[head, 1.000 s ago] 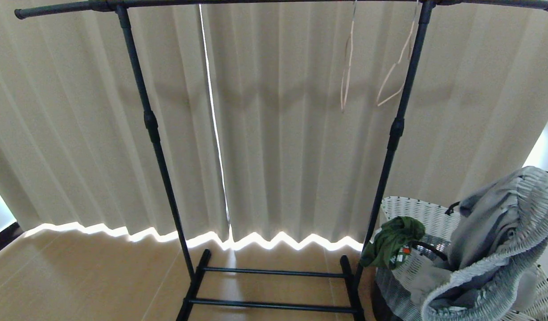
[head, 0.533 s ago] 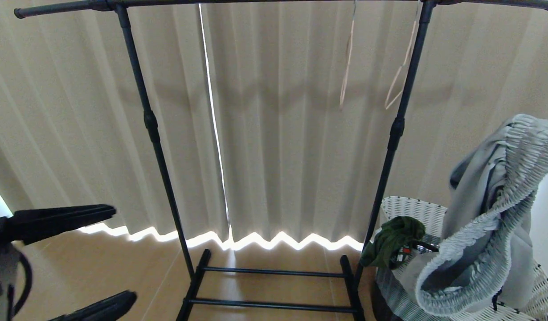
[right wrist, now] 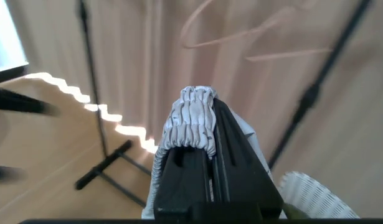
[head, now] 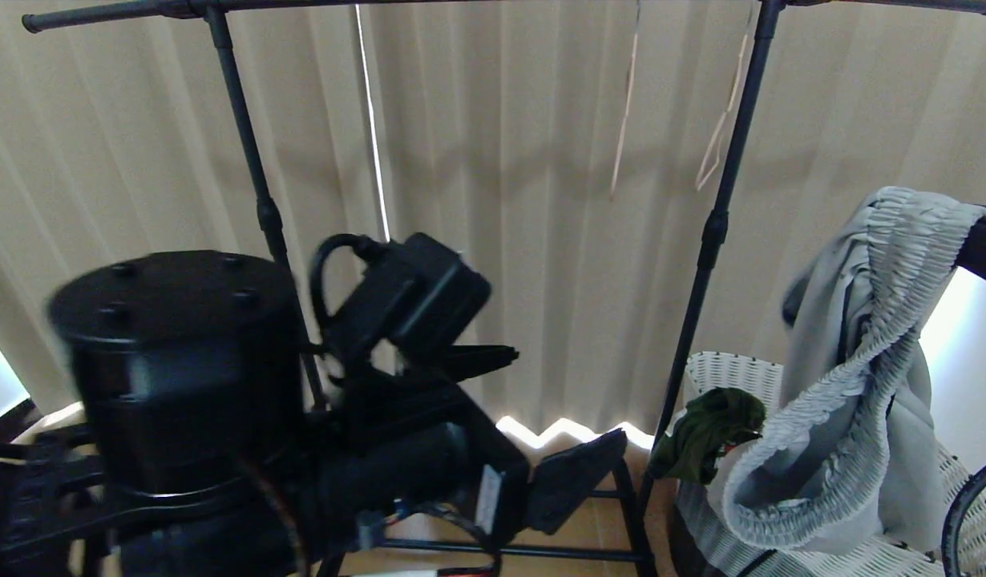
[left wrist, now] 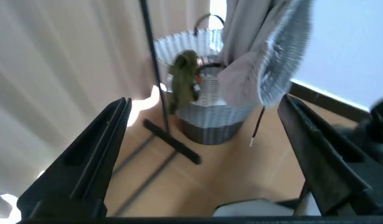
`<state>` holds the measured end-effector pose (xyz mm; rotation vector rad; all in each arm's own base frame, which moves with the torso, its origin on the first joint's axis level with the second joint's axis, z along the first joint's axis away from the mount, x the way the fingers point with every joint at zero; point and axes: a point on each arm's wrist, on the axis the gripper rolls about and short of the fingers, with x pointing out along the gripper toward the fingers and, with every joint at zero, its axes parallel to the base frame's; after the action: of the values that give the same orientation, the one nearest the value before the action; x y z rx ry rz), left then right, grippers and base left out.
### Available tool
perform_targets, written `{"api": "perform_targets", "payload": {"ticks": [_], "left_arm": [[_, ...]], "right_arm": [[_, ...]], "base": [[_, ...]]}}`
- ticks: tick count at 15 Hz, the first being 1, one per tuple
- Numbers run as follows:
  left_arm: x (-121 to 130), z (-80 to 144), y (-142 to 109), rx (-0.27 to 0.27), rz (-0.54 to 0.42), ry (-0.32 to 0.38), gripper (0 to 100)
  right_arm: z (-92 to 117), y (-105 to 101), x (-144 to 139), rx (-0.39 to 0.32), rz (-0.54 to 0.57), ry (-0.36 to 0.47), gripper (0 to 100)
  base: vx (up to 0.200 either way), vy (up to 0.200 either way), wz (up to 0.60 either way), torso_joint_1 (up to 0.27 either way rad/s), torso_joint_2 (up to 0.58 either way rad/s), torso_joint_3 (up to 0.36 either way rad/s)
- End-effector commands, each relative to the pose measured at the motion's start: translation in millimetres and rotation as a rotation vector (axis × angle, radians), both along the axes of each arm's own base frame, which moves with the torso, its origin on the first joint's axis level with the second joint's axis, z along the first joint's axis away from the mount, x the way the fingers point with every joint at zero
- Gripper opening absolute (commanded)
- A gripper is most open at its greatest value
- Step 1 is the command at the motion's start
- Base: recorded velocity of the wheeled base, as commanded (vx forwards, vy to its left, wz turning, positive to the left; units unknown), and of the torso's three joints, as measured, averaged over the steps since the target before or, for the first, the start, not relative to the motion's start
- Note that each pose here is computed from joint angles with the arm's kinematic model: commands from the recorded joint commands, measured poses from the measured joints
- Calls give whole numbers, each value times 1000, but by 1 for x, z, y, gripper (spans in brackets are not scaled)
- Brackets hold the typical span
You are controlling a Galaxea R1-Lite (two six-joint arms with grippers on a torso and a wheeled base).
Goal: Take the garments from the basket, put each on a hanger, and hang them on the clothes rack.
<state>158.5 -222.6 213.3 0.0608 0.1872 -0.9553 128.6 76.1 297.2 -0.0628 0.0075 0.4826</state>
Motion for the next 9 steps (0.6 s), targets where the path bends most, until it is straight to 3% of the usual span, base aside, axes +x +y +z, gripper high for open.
{"api": "perform_targets", "payload": {"ticks": [1,3,6,9], "left_arm": [[10,-28,-52,14,-34,99,100],[4,-39,-68,24,-64,138,100],[16,-51,-93,14,-53,185,100],[26,-66,-109,32,8,192,100]], "right_arm": [[1,4,-1,2,46,-1,0],[2,10,-2,13,90,5,0],[8,17,-5,77,141,25,0],[12,15,-9,87,145,10,0]], "base": [[0,0,0,0,0,0],[0,0,0,0,0,0],[0,0,0,0,0,0],[0,0,0,0,0,0]]}}
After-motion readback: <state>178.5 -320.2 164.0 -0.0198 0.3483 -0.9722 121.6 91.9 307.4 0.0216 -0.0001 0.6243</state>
